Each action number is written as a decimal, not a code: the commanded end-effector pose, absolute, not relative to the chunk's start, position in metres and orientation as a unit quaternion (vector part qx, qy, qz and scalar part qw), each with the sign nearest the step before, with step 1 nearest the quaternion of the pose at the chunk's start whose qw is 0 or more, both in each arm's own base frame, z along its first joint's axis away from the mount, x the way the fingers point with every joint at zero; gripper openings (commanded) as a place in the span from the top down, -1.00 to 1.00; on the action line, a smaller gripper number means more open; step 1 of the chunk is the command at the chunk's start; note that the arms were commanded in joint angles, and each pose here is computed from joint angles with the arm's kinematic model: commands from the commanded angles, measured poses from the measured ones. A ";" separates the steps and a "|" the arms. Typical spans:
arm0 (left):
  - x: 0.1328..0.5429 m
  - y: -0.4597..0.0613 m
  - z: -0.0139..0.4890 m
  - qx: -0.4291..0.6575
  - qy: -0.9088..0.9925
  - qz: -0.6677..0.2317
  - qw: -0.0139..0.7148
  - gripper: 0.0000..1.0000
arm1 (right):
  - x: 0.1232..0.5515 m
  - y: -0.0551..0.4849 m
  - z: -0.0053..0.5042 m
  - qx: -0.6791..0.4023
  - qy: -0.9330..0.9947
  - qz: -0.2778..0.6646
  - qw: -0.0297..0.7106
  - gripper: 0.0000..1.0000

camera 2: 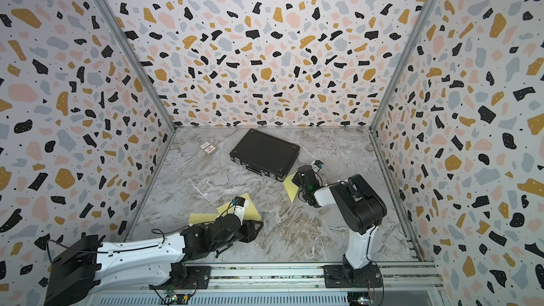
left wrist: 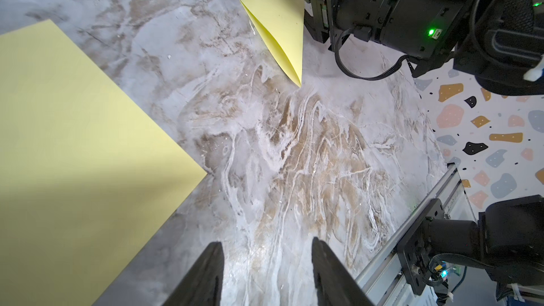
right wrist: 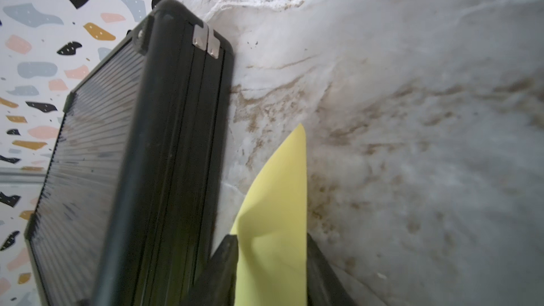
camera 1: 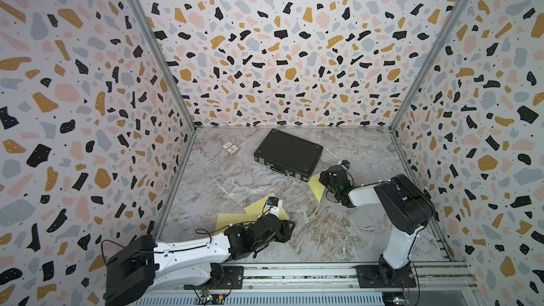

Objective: Fold the square paper diagonally
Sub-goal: Place the paper at the center of the board, then move the paper to the center of the board, then fold the paper at the center of the board.

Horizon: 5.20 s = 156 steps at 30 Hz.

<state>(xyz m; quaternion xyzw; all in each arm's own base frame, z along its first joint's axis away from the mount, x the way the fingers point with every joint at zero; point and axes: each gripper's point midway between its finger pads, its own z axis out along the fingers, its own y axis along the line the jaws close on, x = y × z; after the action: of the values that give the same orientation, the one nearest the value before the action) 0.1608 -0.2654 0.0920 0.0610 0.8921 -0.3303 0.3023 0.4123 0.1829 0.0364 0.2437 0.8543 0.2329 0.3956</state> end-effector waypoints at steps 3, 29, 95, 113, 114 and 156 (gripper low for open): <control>0.166 -0.248 0.087 0.053 0.904 -0.285 0.314 -0.05 | 0.401 0.174 0.055 0.212 0.880 0.183 0.382 -0.22; 0.197 -0.193 0.020 -0.003 0.968 -0.122 0.219 0.26 | 0.272 0.161 0.097 0.046 0.932 0.229 0.276 -0.28; 0.126 -0.264 -0.053 -0.007 0.978 -0.177 0.112 0.54 | 0.227 0.238 0.070 0.123 0.856 0.461 0.202 -0.16; 0.129 -0.255 -0.049 -0.001 0.979 -0.161 0.128 0.54 | 0.214 0.267 0.098 0.072 0.833 0.518 0.181 0.25; 0.129 -0.255 -0.049 -0.001 0.979 -0.161 0.128 0.54 | 0.212 0.267 0.098 0.068 0.833 0.518 0.182 0.30; 0.125 -0.254 -0.052 0.009 0.981 -0.148 0.129 0.56 | 0.196 0.278 0.105 0.012 0.826 0.539 0.164 0.05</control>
<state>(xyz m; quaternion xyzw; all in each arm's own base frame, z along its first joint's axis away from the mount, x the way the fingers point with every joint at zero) 0.1596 -0.3325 0.0186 -0.0126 0.9255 -0.3218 0.1995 0.1991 0.2771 0.1080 0.0119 0.8205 0.5437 0.1758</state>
